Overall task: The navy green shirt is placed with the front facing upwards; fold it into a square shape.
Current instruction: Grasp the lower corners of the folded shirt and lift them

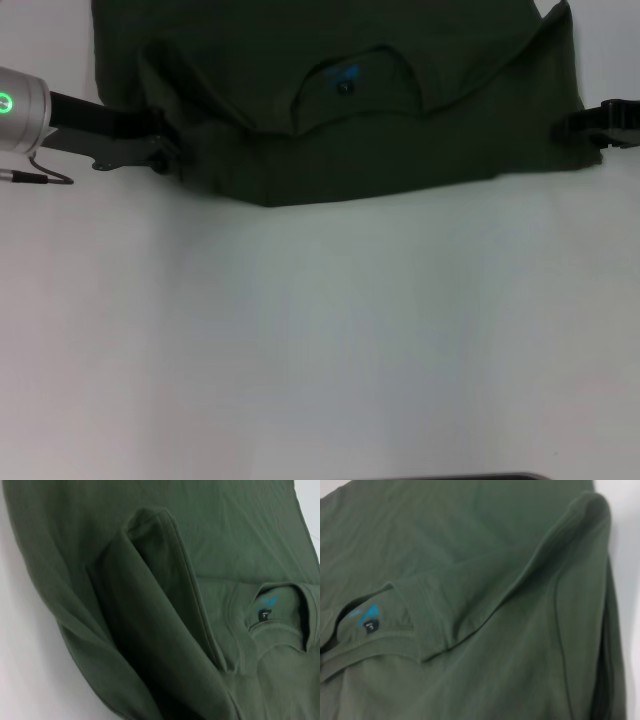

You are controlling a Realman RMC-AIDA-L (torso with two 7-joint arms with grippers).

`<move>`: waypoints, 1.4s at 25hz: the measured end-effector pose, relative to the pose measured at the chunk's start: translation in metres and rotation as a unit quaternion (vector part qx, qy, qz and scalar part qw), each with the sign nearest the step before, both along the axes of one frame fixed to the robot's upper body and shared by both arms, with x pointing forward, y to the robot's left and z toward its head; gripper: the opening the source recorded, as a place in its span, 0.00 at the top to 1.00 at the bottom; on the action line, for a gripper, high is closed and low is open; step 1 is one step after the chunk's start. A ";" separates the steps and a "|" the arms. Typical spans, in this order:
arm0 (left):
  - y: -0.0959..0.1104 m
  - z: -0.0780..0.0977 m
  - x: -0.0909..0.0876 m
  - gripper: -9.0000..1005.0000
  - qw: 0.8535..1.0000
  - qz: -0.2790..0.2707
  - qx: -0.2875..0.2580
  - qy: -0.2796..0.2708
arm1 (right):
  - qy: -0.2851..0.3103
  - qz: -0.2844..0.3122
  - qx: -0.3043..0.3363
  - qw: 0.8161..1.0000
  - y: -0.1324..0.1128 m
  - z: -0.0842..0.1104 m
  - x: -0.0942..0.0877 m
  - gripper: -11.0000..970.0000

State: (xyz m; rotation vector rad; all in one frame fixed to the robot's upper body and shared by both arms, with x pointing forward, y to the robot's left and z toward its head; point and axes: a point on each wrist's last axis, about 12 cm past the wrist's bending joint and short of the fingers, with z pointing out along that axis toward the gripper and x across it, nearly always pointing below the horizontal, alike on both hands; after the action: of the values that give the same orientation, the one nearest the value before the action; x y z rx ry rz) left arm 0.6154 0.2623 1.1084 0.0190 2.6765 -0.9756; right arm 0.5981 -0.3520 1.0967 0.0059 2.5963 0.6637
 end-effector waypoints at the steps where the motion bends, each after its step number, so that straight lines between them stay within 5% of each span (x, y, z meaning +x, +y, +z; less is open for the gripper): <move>1: 0.000 0.000 0.000 0.95 1.000 0.000 0.000 0.000 | -0.001 -0.001 -0.001 1.000 -0.001 0.001 0.000 0.13; 9: -0.001 0.001 0.001 0.95 1.000 -0.001 -0.001 -0.001 | 0.010 0.007 -0.011 1.000 -0.002 -0.001 -0.001 0.36; 20: -0.001 0.001 0.001 0.95 1.000 0.000 -0.001 -0.001 | 0.017 0.008 -0.012 1.000 -0.004 0.001 -0.002 0.86; 26: 0.000 0.001 0.000 0.95 1.000 -0.001 0.000 0.000 | 0.021 0.009 -0.011 1.000 -0.008 0.004 -0.003 0.96; 35: 0.003 0.008 -0.009 0.95 0.998 -0.049 -0.005 0.025 | 0.055 0.040 -0.022 0.997 -0.014 0.013 -0.011 0.96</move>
State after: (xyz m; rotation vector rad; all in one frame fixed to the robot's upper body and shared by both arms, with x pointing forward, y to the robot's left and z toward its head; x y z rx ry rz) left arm 0.6062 0.2649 1.1161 0.1256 2.7389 -1.0317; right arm 0.5875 -0.3662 1.1099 -0.0789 2.7286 0.6518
